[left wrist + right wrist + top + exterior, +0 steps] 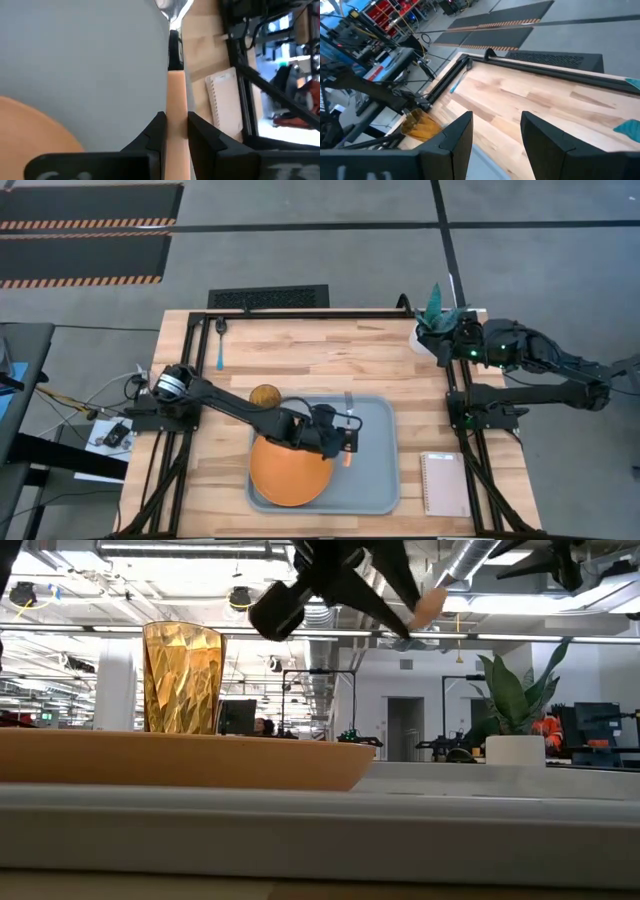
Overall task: Pick and place plate/cup/fork/spoon on tray
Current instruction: Put the orange fork on the gray tray to the right of the orange plate
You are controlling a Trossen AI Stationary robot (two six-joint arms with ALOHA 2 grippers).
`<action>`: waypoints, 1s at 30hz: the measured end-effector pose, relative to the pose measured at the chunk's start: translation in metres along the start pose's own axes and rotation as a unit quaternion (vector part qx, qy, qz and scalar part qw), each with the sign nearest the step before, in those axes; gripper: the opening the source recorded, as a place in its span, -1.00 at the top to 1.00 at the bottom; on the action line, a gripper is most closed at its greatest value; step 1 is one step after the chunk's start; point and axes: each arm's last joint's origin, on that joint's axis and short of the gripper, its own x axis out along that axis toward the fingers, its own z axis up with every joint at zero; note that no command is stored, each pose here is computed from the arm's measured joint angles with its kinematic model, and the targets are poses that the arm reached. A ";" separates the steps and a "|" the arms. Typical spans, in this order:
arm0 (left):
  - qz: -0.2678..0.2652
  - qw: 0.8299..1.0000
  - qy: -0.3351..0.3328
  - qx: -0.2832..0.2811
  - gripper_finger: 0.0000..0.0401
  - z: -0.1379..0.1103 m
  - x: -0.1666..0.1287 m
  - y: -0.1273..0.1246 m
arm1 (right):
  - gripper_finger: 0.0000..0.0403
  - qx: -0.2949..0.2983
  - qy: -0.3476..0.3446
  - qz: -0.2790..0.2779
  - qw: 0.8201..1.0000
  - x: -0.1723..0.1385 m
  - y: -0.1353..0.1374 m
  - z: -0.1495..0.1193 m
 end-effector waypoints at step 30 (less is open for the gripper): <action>0.170 0.984 0.036 0.034 0.80 -0.055 0.065 -0.014 | 0.06 -0.033 0.013 -0.001 0.999 -0.002 -0.002 -0.002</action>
